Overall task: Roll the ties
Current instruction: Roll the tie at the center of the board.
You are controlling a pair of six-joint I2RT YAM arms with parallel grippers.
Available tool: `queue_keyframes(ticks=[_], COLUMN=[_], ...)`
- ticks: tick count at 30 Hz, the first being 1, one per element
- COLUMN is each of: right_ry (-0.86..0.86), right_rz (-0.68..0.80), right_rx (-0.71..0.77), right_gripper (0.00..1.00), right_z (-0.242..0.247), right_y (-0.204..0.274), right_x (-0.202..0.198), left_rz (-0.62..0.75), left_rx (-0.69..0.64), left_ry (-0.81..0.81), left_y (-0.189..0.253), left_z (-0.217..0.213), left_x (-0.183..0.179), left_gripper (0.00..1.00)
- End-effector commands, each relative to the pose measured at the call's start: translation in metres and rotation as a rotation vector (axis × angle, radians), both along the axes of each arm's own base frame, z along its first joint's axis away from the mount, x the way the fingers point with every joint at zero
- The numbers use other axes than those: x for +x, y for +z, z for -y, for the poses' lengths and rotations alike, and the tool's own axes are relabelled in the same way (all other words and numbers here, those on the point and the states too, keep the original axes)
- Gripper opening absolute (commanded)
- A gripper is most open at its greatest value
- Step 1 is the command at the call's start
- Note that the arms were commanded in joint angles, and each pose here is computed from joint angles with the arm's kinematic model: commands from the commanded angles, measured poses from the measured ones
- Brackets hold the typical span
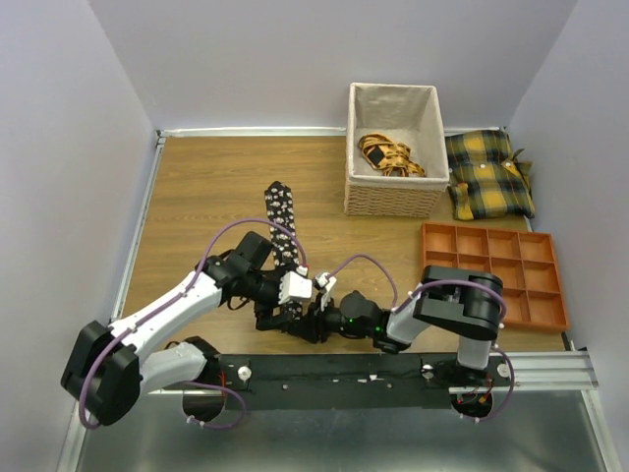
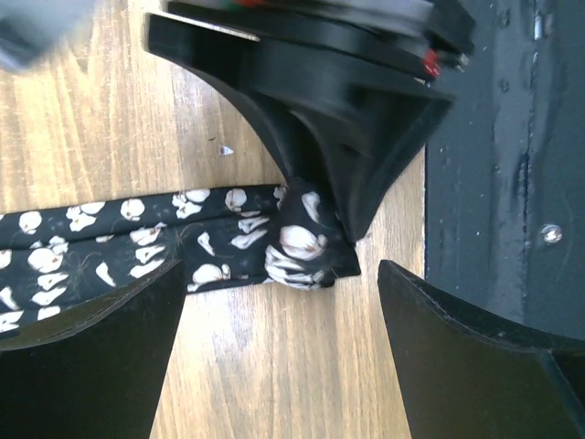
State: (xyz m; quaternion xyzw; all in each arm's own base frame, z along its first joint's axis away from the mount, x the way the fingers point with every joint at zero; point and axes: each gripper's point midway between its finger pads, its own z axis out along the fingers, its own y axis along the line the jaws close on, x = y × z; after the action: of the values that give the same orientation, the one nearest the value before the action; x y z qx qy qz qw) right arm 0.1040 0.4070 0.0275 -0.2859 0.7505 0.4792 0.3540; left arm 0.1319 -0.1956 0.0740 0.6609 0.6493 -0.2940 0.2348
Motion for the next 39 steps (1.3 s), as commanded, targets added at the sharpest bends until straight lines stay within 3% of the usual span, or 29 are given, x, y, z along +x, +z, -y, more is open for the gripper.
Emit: queue_keyframes(ticks=[1,13,18,27,31,36,39], right_ry=[0.006,-0.014,-0.044,-0.013,-0.049,-0.061,-0.06], right_rz=[-0.238,-0.578,-0.598,-0.698,-0.77,-0.796,-0.797], right_rx=[-0.072,-0.075,-0.096,-0.115,-0.077,-0.078,-0.081], right_gripper=[0.12,0.11,0.1,0.1,0.09,0.09,0.09], right_z=[0.013,0.004,0.011,0.001,0.004,0.006,0.006], right_y=[-0.032,-0.045,-0.047,-0.046,-0.041,-0.042,-0.043], right_x=[-0.008,0.006,0.011,0.009,0.014,0.017,0.017], left_rz=[0.131,0.304,0.335,0.325,0.236,0.223,0.202], left_rx=[-0.008,0.143,0.23,0.194,0.235,0.21,0.22], left_ry=[-0.004,-0.064,-0.021,0.041,0.048,0.002,-0.018], left_y=[0.002,-0.027,-0.041,-0.033,-0.038,-0.043,-0.047], left_z=[-0.007,-0.004,-0.023,-0.016,-0.01,-0.007,-0.01], left_x=[0.004,-0.001,0.004,0.007,0.003,-0.004,-0.01], left_gripper=[0.95,0.96,0.93,0.89,0.82,0.71,0.58])
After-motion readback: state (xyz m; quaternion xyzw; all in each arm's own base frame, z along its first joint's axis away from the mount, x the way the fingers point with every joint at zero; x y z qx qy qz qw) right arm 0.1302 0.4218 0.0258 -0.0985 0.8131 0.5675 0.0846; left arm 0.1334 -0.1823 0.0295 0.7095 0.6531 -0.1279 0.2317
